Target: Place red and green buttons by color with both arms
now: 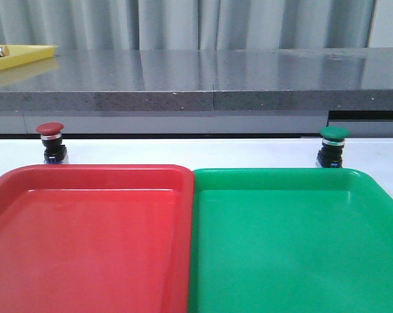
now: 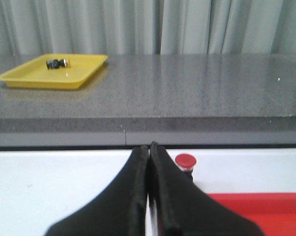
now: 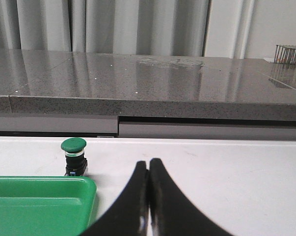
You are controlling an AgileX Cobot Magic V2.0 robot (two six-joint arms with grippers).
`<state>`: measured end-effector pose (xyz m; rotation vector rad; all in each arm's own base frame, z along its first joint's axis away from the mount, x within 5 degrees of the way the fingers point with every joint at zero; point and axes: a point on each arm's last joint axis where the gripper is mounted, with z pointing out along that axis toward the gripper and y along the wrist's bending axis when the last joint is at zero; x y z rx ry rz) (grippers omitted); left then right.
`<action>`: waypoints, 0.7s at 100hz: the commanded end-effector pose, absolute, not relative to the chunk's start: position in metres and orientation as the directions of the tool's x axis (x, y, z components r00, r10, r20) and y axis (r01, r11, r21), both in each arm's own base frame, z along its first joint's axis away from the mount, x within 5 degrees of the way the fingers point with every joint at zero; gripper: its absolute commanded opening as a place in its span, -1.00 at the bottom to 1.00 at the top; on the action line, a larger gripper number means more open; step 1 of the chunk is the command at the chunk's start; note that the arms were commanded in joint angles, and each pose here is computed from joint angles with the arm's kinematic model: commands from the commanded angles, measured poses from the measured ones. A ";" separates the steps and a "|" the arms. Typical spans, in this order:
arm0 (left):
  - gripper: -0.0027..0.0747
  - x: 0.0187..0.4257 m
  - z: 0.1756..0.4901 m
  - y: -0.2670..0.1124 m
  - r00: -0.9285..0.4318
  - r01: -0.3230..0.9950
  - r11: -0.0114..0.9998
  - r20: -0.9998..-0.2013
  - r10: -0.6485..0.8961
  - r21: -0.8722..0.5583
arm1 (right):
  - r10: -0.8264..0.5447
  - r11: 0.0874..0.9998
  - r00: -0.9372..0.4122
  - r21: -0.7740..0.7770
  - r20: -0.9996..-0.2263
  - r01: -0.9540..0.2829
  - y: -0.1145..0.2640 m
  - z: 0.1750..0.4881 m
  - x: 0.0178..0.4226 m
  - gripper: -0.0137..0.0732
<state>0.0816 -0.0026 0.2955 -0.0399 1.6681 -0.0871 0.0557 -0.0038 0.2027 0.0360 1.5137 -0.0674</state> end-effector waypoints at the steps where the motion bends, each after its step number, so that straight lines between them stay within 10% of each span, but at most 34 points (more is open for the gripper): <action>1: -0.98 0.096 0.317 -0.003 -0.106 0.023 0.996 -0.991 -0.085 -0.088 | -0.034 0.998 0.169 -0.025 -0.985 0.054 -0.002 0.218 0.053 -0.83; 21: -0.90 0.127 0.328 -0.005 -0.192 0.021 0.999 -0.981 -0.042 -0.047 | -0.034 0.998 0.169 -0.025 -0.985 0.054 -0.002 0.218 0.053 -0.83; 50: 0.13 0.173 0.342 -0.007 -0.269 0.023 0.999 -0.963 -0.024 -0.031 | -0.034 0.998 0.169 -0.025 -0.985 0.054 -0.002 0.218 0.053 -0.83; 70: 0.29 0.208 0.350 -0.008 -0.350 0.017 0.999 -0.937 -0.022 -0.030 | -0.034 0.998 0.169 -0.025 -0.985 0.054 -0.002 0.218 0.053 -0.83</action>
